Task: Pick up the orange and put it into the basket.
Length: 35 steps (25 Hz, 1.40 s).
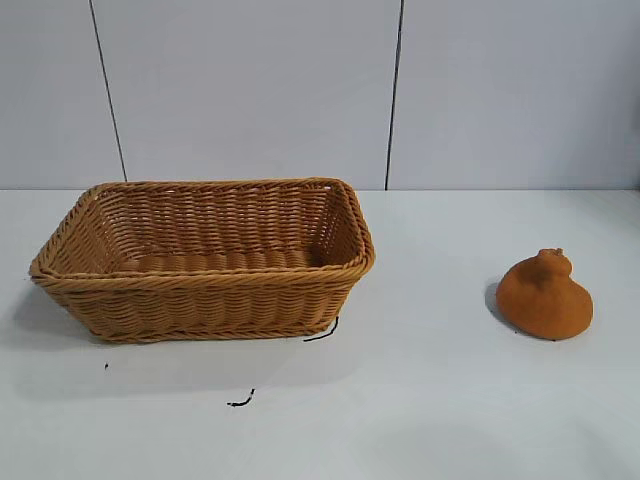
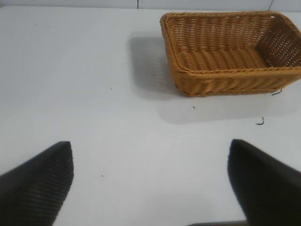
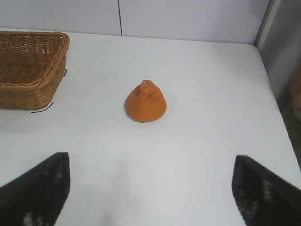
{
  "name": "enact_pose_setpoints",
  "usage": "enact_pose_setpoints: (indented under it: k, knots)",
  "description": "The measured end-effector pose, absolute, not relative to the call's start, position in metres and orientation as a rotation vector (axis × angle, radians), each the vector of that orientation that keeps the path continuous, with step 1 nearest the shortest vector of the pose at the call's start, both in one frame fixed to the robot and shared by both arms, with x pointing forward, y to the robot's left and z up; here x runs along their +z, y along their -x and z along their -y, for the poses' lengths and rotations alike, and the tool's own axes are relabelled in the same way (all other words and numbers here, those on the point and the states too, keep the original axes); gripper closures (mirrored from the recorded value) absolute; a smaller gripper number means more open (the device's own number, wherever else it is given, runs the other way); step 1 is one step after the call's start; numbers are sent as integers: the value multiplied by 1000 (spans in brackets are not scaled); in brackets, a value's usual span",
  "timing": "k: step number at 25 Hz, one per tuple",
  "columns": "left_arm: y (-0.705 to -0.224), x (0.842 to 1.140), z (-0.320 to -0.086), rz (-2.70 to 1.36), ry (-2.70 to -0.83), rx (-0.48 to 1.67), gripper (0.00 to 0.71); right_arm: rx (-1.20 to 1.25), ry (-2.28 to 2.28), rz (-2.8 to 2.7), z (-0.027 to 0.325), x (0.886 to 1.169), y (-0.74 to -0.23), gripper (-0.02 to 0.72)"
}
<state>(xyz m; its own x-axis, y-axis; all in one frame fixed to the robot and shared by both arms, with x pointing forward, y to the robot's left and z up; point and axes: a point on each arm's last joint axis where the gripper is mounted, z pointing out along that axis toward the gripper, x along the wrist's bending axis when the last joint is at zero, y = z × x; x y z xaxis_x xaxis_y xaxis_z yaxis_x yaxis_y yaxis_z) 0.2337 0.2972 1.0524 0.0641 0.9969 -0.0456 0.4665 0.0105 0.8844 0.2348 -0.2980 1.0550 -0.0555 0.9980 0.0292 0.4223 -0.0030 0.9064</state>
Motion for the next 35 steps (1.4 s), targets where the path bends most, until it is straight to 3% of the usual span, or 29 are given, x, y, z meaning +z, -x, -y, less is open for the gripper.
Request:
enact_pose_setpoints:
  k: [9, 14, 24, 35]
  knots:
    - [-234, 1052, -297, -1509, -1565, 863, 71, 1027, -1510, -1566, 298, 1055, -235, 36]
    - [-234, 1053, -297, -1508, -1565, 863, 71, 932, -1664, -1652, 297, 1064, -261, 36]
    - [-234, 1053, -297, -1508, -1565, 863, 71, 524, -2011, -1940, 288, 1080, -396, 36]
    - [-234, 1053, -297, -1508, -1565, 863, 71, 389, -2070, -2031, 279, 1056, -557, 36]
